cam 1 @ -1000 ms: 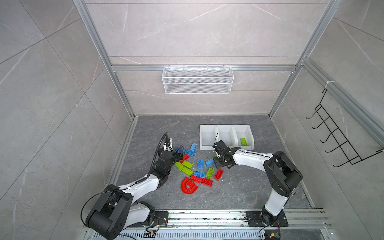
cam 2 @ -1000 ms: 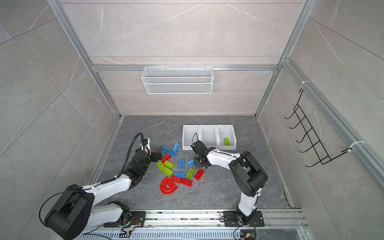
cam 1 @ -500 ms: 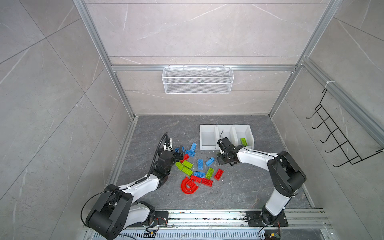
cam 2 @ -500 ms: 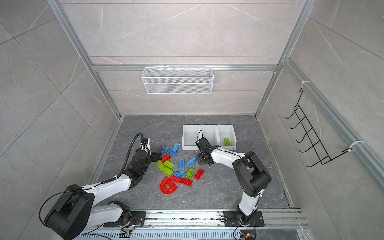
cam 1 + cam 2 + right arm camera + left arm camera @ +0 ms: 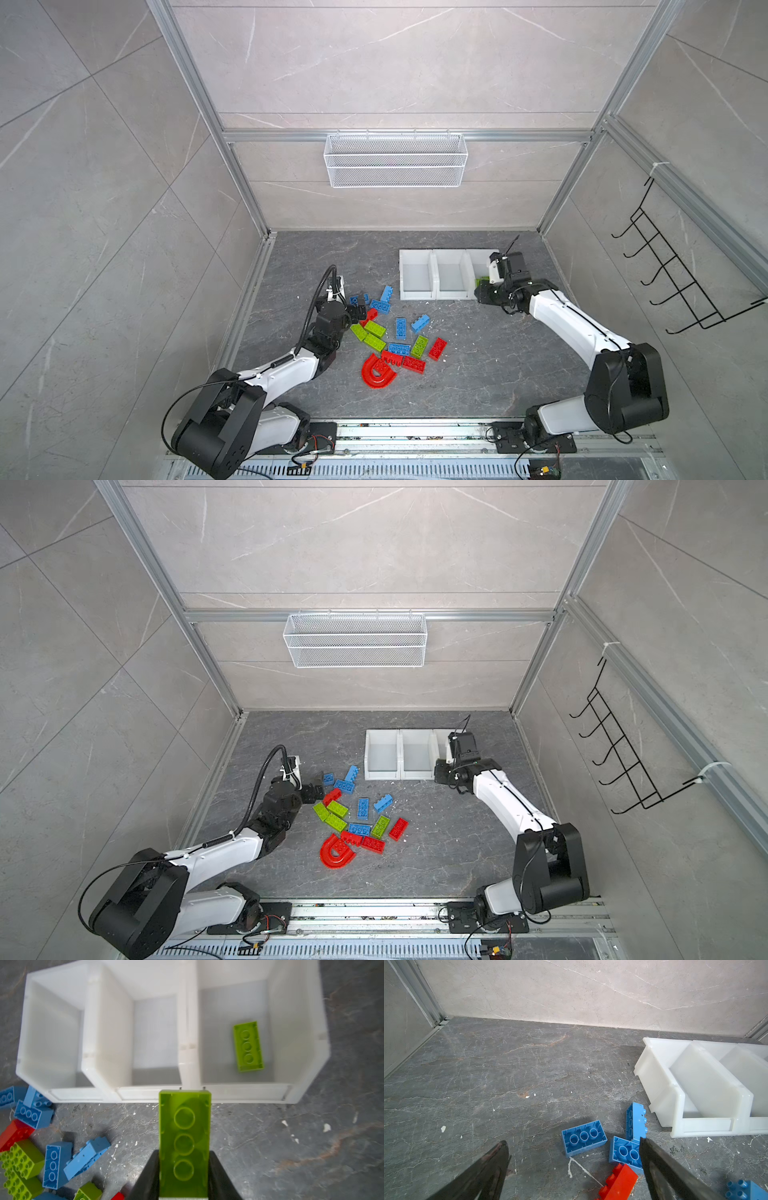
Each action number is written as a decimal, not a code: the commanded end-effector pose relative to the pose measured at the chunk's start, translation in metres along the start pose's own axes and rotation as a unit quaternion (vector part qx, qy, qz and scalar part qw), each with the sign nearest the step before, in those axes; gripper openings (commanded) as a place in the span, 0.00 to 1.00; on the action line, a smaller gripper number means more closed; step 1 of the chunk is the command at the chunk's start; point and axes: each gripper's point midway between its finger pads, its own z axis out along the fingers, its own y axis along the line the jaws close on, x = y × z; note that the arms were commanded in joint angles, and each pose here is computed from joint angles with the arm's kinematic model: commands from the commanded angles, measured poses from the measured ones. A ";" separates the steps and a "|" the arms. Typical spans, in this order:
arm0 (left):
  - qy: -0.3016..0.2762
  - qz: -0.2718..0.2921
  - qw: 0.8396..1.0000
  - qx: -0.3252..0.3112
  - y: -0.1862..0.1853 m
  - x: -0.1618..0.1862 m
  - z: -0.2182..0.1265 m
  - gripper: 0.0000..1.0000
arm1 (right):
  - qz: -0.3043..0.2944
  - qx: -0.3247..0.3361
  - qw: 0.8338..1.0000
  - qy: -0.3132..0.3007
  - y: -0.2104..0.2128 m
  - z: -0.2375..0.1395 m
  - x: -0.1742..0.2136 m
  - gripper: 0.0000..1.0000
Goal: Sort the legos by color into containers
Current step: 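Place the second lime-green brick into the same bin compartment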
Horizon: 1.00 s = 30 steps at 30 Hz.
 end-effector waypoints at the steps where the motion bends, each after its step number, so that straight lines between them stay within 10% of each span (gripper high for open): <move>1: -0.025 -0.019 1.000 0.004 -0.001 -0.013 -0.001 1.00 | 0.011 -0.014 1.000 0.005 -0.008 -0.005 -0.019 0.28; 30: -0.024 -0.016 1.000 0.010 -0.003 -0.014 -0.002 1.00 | 0.065 -0.009 0.997 0.036 -0.055 0.059 -0.047 0.25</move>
